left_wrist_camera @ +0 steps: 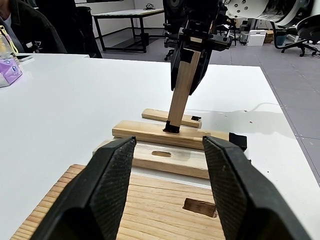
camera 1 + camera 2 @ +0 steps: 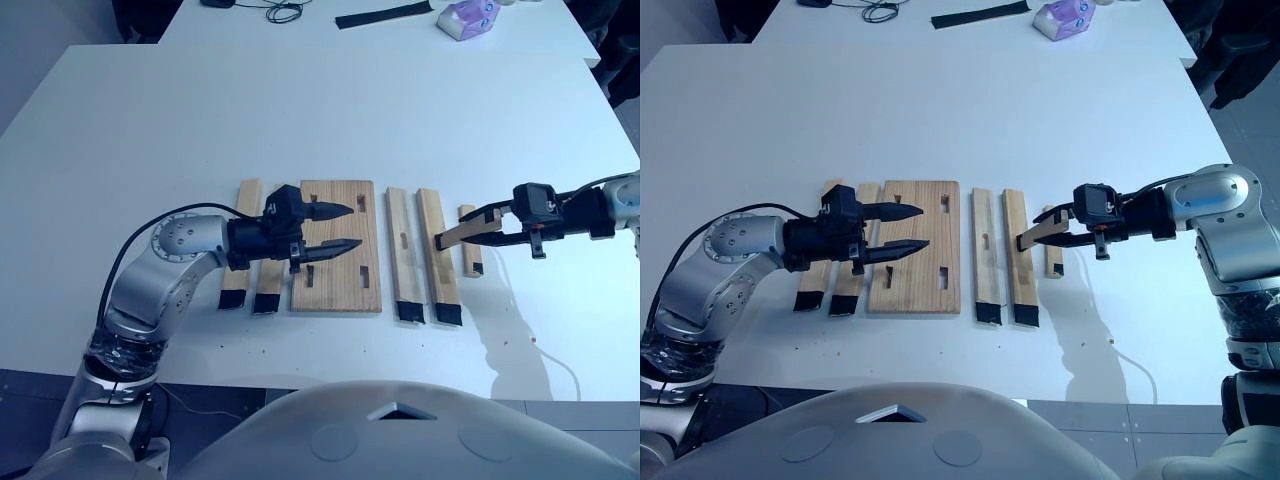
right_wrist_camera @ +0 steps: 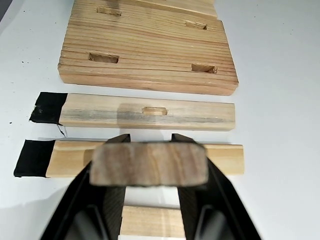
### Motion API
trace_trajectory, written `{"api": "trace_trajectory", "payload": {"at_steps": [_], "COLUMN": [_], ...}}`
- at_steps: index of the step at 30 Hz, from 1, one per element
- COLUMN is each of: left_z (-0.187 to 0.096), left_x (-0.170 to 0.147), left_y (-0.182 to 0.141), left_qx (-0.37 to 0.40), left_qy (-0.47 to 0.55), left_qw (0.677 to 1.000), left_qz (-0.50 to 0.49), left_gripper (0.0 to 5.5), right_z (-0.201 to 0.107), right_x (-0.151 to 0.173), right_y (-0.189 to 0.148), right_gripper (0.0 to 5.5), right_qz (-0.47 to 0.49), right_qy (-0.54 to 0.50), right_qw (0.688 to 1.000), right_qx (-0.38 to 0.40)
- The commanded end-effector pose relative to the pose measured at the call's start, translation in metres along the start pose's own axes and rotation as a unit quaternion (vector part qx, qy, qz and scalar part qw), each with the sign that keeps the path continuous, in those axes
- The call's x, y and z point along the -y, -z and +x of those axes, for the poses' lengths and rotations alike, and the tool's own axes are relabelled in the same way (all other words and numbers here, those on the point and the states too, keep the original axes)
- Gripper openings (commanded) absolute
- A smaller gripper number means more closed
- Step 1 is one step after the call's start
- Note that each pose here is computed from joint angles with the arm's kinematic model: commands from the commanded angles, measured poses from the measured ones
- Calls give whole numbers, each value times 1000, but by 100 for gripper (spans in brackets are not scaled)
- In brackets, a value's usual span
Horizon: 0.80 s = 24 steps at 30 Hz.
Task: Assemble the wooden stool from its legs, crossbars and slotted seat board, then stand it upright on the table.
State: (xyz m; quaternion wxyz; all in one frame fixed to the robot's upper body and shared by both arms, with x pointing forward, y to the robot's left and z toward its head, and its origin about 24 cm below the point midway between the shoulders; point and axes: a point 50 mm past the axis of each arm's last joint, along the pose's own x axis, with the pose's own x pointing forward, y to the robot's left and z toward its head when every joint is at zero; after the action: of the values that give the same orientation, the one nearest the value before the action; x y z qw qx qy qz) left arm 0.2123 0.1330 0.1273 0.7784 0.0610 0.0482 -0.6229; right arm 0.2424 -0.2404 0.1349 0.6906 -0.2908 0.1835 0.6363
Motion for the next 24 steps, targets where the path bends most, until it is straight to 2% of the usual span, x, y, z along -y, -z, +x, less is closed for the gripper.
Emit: {"api": "trace_trajectory", "payload": {"at_steps": [1, 6, 11, 19, 24], "left_z": [2, 4, 6, 10, 10], "left_x": [1, 1, 3, 7, 7], "left_y": [-1, -2, -2, -1, 0], "left_qx": [-1, 0, 2, 6, 5], "left_qy": [7, 11, 15, 17, 16], "left_qw": [1000, 1000, 1000, 1000, 1000], "left_qz": [0, 1, 1, -6, -10], "left_gripper": [248, 248, 248, 248, 248], "right_z": [4, 8, 12, 37, 46], "right_x": [4, 4, 3, 25, 13], "right_y": [0, 6, 10, 6, 13], "right_gripper": [129, 129, 129, 129, 129], "right_qz": [-10, 0, 34, 76, 77], "right_qy": [-4, -27, -91, -152, -171], "right_qw": [1000, 999, 994, 983, 980], "right_qx": [-8, -23, -43, -69, -67]}}
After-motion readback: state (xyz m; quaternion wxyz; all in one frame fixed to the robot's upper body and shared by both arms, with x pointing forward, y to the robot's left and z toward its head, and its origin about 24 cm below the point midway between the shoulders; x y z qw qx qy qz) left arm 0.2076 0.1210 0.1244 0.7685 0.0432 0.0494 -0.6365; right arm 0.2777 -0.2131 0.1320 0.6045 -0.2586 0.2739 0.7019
